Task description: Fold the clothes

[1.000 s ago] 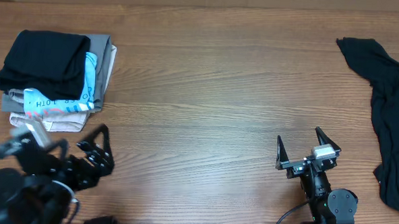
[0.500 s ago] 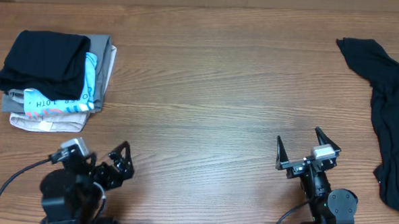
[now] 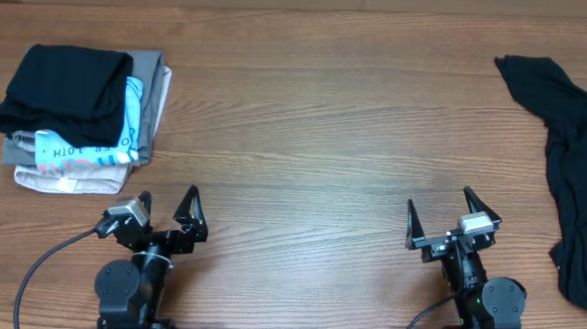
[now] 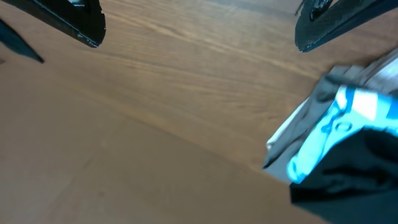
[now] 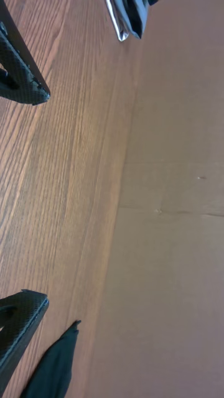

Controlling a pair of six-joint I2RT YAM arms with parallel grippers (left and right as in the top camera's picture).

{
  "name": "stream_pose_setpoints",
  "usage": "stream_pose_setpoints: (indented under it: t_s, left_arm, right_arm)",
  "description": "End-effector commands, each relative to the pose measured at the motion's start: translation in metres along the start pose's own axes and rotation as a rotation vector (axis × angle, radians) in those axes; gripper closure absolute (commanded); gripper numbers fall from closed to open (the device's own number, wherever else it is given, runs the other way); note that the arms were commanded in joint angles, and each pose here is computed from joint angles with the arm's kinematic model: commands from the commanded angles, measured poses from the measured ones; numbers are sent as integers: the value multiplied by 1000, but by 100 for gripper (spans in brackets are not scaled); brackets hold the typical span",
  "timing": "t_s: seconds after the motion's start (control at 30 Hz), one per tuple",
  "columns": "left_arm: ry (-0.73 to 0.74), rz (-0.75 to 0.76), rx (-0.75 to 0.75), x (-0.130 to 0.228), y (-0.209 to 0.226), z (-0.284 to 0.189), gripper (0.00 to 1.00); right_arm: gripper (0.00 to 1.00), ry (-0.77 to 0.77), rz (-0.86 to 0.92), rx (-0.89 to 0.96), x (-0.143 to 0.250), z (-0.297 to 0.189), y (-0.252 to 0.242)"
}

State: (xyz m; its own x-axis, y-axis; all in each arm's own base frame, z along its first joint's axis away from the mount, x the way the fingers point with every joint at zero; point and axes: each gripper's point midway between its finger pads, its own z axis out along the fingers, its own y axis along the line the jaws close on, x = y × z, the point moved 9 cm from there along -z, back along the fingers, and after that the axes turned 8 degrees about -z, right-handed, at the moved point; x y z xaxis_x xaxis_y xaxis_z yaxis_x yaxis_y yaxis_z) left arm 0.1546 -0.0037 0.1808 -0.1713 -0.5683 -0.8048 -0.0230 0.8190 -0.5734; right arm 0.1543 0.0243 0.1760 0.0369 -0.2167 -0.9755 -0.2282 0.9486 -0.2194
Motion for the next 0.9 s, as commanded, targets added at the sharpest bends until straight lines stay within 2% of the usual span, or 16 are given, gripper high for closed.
stream_pose_setpoints:
  t_s: [0.0,0.1,0.3,0.43,0.53,0.87]
  left_arm:
    - [-31,22,-28,8,9,2,0]
    - [-28,34,-34,14,13,3,0]
    - [-43,167,-25,13,11,2,0]
    - [-44,382,-2,14,7,1,0]
    - [-41,461,5,14,6,1,0]
    - [-45,473,-5,14,6,1,0]
  right_arm:
    - [0,-1,-1,12,2,0,-1]
    - [0,-1,0,12,3,0,-1]
    - [0,-1,0,12,3,0,-1]
    - [0,-1,-1,12,2,0,-1]
    - [0,-1,0,12,3,0,-1]
    - [0,-1,-1,12,2,0,-1]
